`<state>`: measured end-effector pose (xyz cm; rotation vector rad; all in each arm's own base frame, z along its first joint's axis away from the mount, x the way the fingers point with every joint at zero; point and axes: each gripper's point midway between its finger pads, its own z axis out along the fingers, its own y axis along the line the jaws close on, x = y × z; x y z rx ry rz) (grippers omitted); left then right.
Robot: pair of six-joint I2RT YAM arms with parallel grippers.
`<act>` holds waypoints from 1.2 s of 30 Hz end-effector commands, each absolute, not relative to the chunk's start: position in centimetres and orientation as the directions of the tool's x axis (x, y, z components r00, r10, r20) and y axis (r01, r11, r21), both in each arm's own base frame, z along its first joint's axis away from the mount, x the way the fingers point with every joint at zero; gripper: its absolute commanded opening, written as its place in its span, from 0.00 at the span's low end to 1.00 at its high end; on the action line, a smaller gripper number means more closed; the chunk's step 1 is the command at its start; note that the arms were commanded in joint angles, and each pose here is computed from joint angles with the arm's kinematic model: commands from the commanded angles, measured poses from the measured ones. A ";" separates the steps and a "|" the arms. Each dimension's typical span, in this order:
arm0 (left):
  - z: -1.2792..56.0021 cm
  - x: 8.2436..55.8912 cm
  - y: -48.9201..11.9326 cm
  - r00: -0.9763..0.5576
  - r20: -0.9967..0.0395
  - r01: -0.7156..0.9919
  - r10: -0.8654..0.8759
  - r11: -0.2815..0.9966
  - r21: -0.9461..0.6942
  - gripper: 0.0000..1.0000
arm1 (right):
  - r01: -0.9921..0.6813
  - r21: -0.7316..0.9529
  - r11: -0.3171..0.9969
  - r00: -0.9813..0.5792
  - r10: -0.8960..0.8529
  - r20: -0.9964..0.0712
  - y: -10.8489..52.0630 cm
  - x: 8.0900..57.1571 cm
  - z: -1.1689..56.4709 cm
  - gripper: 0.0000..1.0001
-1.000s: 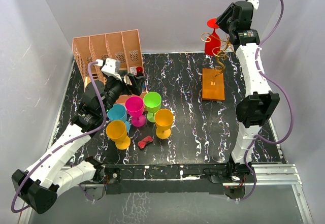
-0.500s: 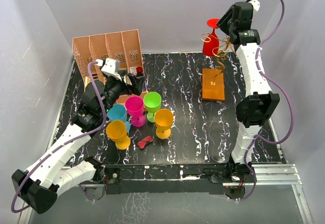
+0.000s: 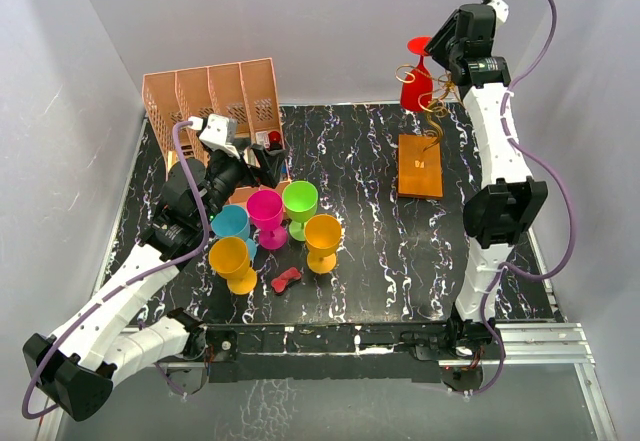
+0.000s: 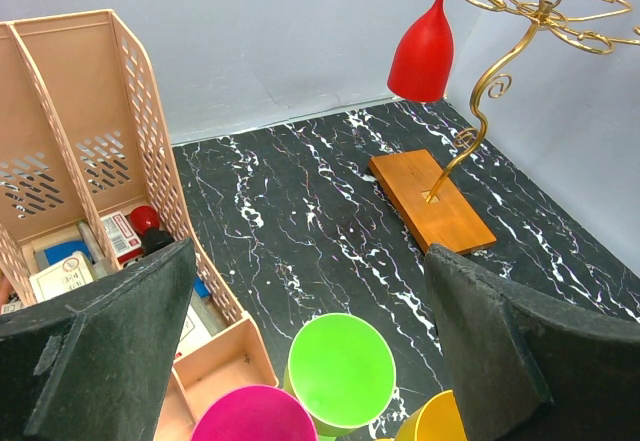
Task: Take the wine glass off the wine glass rack
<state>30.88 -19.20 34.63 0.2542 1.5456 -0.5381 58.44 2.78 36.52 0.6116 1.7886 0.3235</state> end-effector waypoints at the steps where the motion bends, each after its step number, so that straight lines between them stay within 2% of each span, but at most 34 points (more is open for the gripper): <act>1: 35.9 30.6 -19.0 -0.011 -0.983 0.488 -0.183 0.857 -0.165 0.95 | 0.209 0.537 0.817 -0.155 0.570 -0.807 2.8 59.3 38.2 0.43; 18: 35.9 30.6 -19.0 -0.011 -0.983 0.487 -0.181 0.858 -0.163 0.95 | 0.194 0.571 0.797 -0.132 0.598 -0.790 3.0 60.3 38.0 0.38; 22: 35.9 30.6 -19.0 -0.011 -0.984 0.488 -0.181 0.858 -0.163 0.95 | 0.199 0.559 0.805 -0.121 0.587 -0.801 2.8 60.1 38.4 0.31; 36: 35.7 30.6 -19.4 -0.020 -0.983 0.496 -0.180 0.852 -0.166 0.95 | 0.200 0.530 0.824 -0.108 0.557 -0.824 2.4 59.5 39.4 0.19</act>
